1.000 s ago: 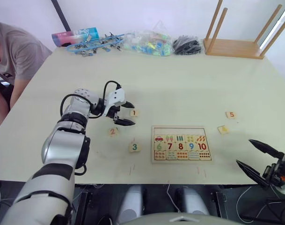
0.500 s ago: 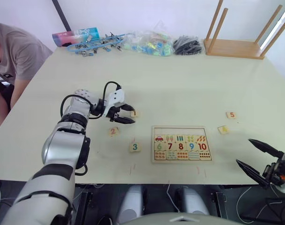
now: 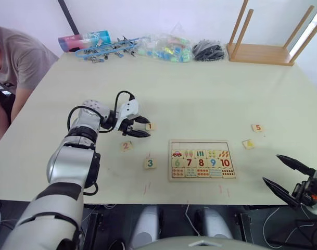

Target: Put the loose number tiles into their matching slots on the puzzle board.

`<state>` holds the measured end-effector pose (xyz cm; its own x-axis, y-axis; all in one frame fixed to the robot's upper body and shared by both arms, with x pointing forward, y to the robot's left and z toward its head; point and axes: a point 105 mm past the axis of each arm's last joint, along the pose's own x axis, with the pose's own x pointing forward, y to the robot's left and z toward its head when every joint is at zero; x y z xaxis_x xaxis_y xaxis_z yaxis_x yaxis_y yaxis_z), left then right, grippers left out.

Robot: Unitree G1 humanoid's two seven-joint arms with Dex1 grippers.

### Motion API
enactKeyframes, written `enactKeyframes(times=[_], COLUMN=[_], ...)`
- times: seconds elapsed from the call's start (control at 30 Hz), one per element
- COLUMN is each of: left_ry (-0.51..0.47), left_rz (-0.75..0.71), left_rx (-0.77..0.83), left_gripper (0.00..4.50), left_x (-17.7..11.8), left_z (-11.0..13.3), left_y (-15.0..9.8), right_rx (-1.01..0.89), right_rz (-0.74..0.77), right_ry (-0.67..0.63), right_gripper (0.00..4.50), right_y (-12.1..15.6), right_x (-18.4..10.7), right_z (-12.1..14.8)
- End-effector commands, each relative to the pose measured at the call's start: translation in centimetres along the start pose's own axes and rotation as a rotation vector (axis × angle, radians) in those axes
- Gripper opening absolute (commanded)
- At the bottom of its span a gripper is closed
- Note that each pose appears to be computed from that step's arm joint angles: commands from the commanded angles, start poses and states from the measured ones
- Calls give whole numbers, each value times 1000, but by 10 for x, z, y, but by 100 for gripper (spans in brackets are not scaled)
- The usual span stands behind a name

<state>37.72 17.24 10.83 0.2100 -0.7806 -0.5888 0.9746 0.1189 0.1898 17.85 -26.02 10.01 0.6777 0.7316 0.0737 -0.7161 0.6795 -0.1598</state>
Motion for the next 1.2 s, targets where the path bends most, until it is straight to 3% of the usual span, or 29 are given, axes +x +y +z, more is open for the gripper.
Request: enactKeyframes(times=[0.03,0.07,0.27,0.7,1.03,1.2], left_ry=[11,12,7,-150,-191,-145], left_rz=[1,2,-3,-60,-129,-135], left_rx=[-26,-24,2,142,203,223], left_gripper=[119,99,97,97,97,97], left_x=[-1,-1,-6,-15,-11,3], left_z=[-7,-7,-3,47,70,77], left_y=[-2,-2,-1,3,-24,-45], right_rx=[-31,-29,-25,-37,-40,-40], right_rz=[12,13,19,26,42,48], right_ry=[-13,-16,-19,-28,-31,-34], right_gripper=[450,450,450,450,450,450], right_y=[-1,-1,0,0,-1,-2], right_x=[-1,-1,-1,-1,1,3], right_z=[7,7,6,10,11,12])
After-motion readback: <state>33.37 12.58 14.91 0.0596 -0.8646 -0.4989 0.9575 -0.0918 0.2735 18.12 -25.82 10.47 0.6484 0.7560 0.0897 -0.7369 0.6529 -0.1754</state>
